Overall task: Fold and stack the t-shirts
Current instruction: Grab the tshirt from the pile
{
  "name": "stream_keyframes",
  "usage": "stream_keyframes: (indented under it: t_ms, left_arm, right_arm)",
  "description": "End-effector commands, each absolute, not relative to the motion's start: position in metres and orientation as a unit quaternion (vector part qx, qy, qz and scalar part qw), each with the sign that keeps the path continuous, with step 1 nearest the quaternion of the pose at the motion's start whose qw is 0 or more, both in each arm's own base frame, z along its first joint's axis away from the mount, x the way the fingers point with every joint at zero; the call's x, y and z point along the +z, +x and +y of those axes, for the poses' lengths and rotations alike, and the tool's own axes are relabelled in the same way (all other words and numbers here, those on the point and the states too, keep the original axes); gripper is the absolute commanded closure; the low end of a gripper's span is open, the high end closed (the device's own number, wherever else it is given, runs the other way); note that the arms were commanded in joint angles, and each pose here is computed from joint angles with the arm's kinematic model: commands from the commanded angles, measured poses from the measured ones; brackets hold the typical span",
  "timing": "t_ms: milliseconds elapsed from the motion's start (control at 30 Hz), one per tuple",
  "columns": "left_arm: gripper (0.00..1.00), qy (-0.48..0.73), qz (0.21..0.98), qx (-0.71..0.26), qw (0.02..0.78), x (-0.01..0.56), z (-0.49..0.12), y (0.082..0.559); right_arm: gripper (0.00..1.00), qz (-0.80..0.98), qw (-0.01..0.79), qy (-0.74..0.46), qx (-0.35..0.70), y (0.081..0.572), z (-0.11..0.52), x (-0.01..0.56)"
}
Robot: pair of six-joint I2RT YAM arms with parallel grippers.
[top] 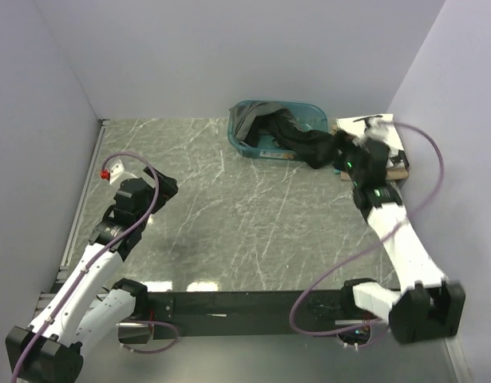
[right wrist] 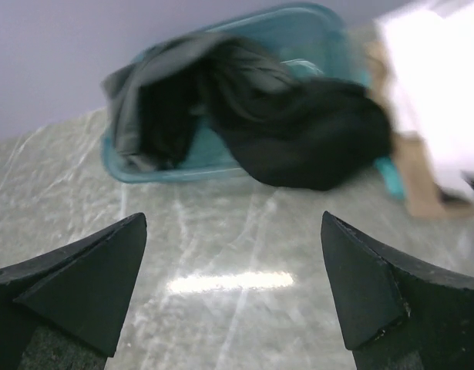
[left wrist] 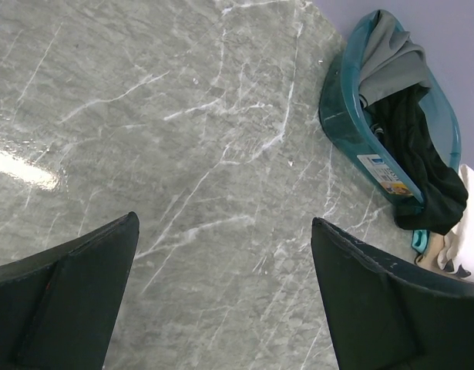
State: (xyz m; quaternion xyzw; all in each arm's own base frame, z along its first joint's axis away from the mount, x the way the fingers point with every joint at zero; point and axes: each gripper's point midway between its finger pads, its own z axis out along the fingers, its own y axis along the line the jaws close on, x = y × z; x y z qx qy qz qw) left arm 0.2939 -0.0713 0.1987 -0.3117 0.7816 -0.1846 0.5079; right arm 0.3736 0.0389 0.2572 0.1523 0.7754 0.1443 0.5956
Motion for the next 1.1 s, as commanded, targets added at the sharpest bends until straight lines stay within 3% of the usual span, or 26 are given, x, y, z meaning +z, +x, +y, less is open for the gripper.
stream_keyframes:
  t_ms: [0,100,133,167,467,633,800,867,967,1067]
  left_arm:
    - [0.01,-0.307,0.770,-0.182,0.529,0.207,-0.066,0.295]
    - [0.01,-0.299,0.772,-0.185,0.529,0.206,-0.068,0.294]
    - [0.00,-0.298,0.772,-0.185,0.530,0.206,-0.068,0.294]
    - [0.00,-0.294,0.771,-0.190,0.533,0.207,-0.070,0.296]
    - [0.00,-0.259,0.767,-0.213,0.547,0.209,-0.080,0.297]
    - [0.00,-0.255,0.753,-0.227,0.563,0.215,-0.080,0.294]
    - [0.01,-0.267,0.744,-0.228,0.569,0.213,-0.077,0.294]
    - [0.01,-0.273,0.747,-0.217,0.566,0.209,-0.073,0.295]
    - [0.00,-0.265,0.757,-0.211,0.559,0.207,-0.076,0.297]
    - [0.01,-0.263,0.766,-0.197,0.553,0.204,-0.074,0.299]
  right_arm:
    - [0.00,0.796,0.592,0.066,0.107,0.413,0.076,0.282]
    - [0.00,0.830,0.550,0.023,0.087,0.456,0.099,0.271]
    - [0.00,0.861,0.505,0.003,0.062,0.469,0.103,0.236]
    - [0.00,0.852,0.520,-0.007,0.057,0.486,0.110,0.256]
    - [0.00,0.883,0.462,-0.055,-0.064,0.595,0.102,0.203]
    - [0.00,0.893,0.438,-0.062,-0.089,0.609,0.093,0.154]
    - [0.02,0.906,0.417,-0.057,-0.046,0.612,0.093,0.121]
    - [0.06,0.913,0.401,-0.060,-0.035,0.612,0.093,0.108]
    - [0.20,0.920,0.380,-0.096,-0.007,0.606,0.105,0.090]
    - [0.52,0.923,0.371,-0.102,0.000,0.603,0.107,0.083]
